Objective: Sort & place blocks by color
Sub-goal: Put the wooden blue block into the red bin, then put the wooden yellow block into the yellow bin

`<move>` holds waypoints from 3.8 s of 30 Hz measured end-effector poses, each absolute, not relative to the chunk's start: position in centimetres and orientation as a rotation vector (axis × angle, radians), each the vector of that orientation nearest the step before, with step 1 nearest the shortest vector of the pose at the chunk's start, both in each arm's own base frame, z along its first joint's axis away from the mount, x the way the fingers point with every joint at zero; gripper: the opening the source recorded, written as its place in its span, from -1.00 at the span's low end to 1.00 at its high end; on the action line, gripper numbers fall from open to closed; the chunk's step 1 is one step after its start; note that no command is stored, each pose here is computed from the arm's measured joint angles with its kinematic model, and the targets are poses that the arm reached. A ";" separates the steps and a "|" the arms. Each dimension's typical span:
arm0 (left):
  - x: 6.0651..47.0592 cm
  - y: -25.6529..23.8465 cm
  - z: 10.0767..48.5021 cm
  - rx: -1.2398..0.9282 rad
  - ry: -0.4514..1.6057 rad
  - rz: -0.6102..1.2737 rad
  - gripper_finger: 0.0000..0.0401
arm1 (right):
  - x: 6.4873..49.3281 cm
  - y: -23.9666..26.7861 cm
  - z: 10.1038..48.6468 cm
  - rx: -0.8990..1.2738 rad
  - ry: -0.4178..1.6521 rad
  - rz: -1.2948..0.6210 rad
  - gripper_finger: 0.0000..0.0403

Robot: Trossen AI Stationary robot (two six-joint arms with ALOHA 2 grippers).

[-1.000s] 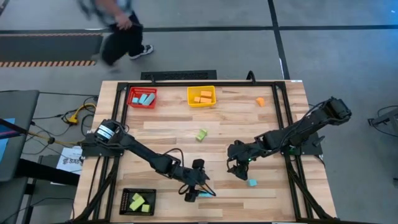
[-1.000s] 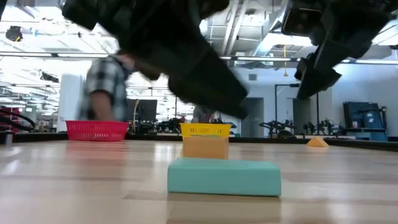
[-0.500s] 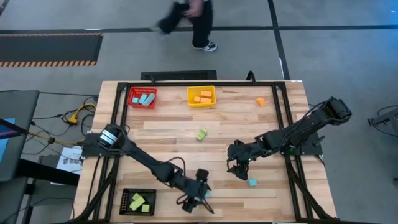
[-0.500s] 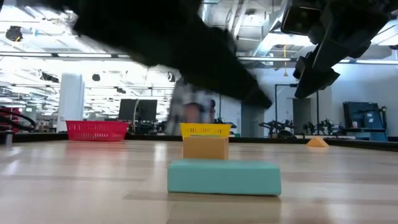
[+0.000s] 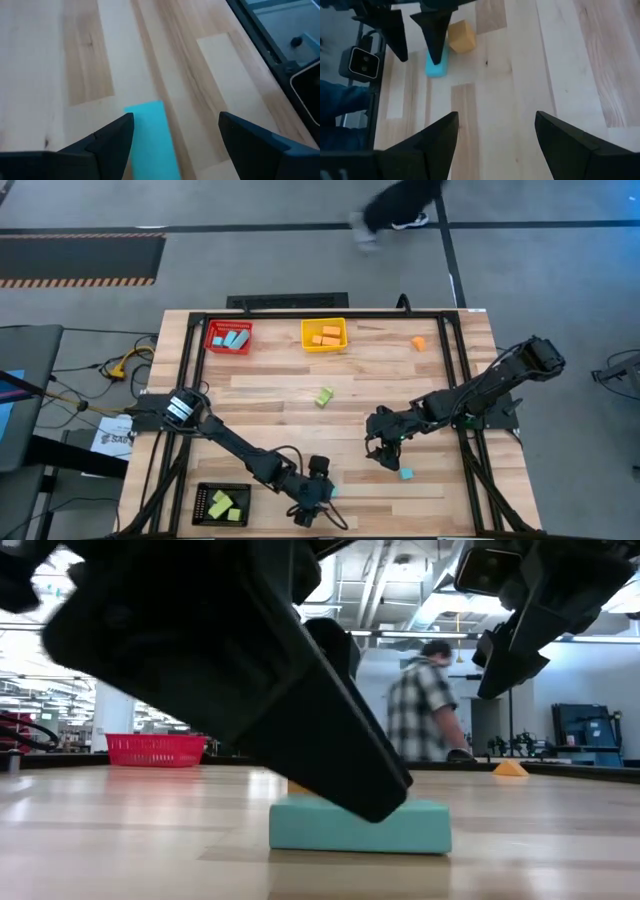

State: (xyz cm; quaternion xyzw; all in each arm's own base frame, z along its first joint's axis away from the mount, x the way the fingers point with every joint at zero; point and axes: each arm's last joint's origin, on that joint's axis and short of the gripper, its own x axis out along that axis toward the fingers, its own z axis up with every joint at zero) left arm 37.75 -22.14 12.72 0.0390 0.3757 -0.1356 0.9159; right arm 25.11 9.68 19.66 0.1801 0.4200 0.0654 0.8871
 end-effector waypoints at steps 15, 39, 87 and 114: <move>37.4 -21.6 12.4 0.038 0.834 -0.170 0.39 | 25.2 9.7 19.7 0.377 0.866 0.138 0.40; 37.9 -21.1 11.1 -0.035 0.963 -0.143 0.01 | 25.2 9.6 19.7 0.362 0.856 0.121 0.40; 12.6 20.2 18.2 -0.722 1.079 1.111 -0.49 | 27.7 5.4 21.4 0.723 0.532 -0.235 0.40; 16.7 11.6 25.2 -0.590 0.691 0.419 0.73 | 24.4 8.4 18.8 0.596 0.934 -0.223 0.40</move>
